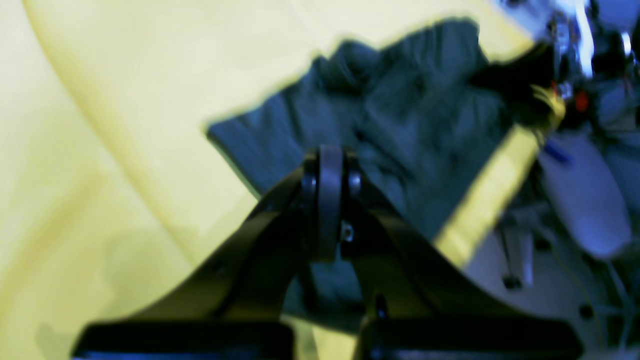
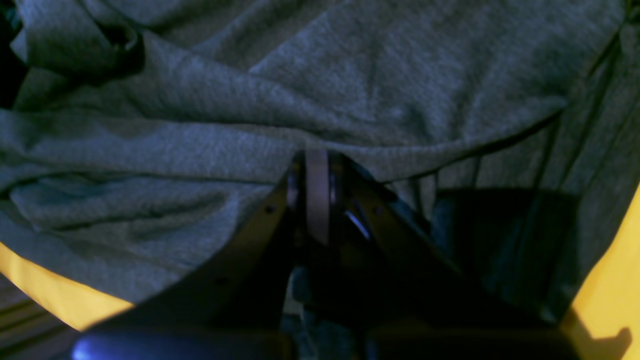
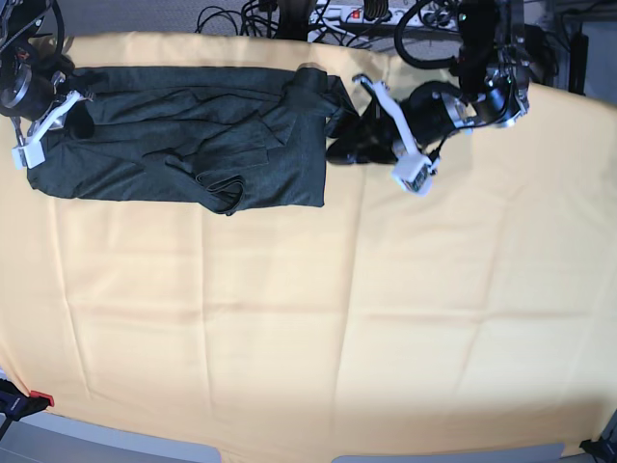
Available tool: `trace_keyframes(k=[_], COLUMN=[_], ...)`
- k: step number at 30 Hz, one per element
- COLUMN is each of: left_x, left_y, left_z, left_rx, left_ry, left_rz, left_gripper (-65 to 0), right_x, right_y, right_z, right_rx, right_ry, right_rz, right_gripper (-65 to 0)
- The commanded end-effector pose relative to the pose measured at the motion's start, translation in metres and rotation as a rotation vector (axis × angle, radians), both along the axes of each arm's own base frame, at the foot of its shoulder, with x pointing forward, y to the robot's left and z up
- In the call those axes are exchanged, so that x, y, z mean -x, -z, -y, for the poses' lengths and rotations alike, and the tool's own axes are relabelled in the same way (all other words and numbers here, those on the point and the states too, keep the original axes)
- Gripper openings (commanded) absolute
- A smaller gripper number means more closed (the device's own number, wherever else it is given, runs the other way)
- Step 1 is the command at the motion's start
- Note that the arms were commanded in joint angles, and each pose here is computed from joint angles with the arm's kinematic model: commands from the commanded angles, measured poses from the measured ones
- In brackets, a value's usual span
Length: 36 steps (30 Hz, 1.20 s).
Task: Fold the T-shirt properly
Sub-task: 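Regrasp the folded end with the left gripper and push it further toward the right gripper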
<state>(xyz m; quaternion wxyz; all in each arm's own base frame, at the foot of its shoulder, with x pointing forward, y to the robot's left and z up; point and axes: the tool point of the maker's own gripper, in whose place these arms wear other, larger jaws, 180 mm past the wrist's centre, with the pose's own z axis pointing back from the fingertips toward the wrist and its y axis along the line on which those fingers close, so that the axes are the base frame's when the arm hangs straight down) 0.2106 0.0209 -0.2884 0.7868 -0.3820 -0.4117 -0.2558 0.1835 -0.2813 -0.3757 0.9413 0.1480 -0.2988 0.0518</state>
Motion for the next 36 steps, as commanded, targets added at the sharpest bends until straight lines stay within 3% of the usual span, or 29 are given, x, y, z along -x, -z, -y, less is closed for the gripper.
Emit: trace_keyframes(k=[1,2,5,6,7,14,24,26,30,31,36], left_x=[0.003,0.008,0.023,0.025,0.026,0.013,0.03,0.033,0.033,0.032,0.033], left_y=[-0.009,-0.005,0.005,0.007,0.009,0.023,0.049,0.053,0.051,0.047,0.006], left_z=[0.001,0.0,-0.003,-0.003,-0.004,-0.019,0.0,0.002,0.005,0.006,0.027], left_rx=[0.021,0.011,-0.011,-0.013,-0.026,-0.118,-0.203,-0.216,-0.201,-0.184,0.02], left_ry=[0.016,0.025,0.047,0.045,0.043,-0.059,0.025,0.038,0.041,0.042,0.066], left_rz=[0.029,0.018,-0.015,-0.025,-0.03,-0.039,-0.072,-0.076,-0.075,-0.072,-0.035], left_gripper=[-65.0,-62.1,-32.6,-26.0,-24.5,-24.7,-25.3,-31.4,-61.7,-65.0,-65.0], right_x=[-0.003,-0.004,-0.005,-0.005,-0.005,-0.005,-0.006,-0.006,-0.006,-0.006,-0.006], right_y=[-0.007,-0.008,-0.009,-0.009,-0.009,-0.009,-0.01,-0.01,-0.01,-0.01,-0.01], right_z=[0.003,0.002,0.002,0.002,0.002,0.0,0.0,0.0,0.0,0.0,0.0], right_rx=[0.006,-0.001,-0.004,-0.004,-0.004,-0.016,-0.016,-0.016,-0.016,-0.016,-0.016], right_ry=[-0.009,-0.009,-0.009,-0.009,-0.009,-0.01,-0.01,-0.009,-0.009,-0.009,-0.009], right_rz=[0.018,0.022,0.025,0.025,0.025,0.027,0.031,0.031,0.031,0.031,0.031], right_gripper=[-65.0,-65.0,-65.0,-65.0,-65.0,-65.0,-65.0,-65.0,-65.0,-65.0,-65.0])
